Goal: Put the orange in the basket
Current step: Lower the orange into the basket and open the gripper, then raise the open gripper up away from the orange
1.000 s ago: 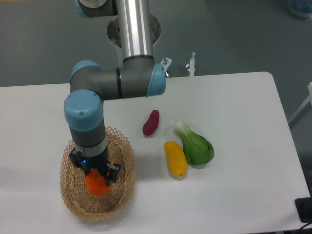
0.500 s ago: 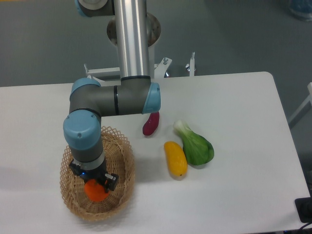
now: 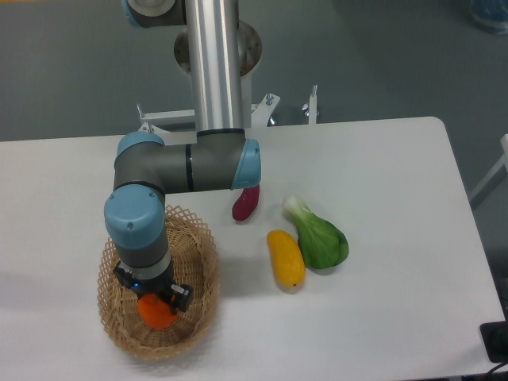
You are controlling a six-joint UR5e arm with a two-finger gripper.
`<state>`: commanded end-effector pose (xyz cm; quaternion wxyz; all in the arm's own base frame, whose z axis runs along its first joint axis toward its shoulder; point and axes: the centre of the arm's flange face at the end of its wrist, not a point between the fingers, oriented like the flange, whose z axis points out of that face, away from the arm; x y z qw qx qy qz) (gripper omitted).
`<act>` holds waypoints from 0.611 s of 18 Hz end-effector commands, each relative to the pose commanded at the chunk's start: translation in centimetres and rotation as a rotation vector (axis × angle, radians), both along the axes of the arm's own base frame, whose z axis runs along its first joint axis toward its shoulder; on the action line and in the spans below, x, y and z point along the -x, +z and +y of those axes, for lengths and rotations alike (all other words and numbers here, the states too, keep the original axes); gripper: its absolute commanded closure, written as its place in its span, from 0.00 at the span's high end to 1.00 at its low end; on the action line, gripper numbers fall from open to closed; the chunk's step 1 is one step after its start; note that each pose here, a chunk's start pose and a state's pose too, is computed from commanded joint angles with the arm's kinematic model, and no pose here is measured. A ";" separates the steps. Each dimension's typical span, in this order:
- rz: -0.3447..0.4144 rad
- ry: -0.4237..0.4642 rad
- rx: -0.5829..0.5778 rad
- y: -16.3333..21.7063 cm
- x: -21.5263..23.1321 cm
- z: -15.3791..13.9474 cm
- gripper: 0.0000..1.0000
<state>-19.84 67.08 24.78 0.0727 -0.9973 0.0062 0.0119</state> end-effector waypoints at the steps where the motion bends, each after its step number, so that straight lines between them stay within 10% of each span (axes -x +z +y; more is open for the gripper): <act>1: 0.001 -0.002 -0.001 0.1 0.0 0.0 0.84; 11: 0.018 -0.006 -0.031 2.0 0.3 0.3 1.00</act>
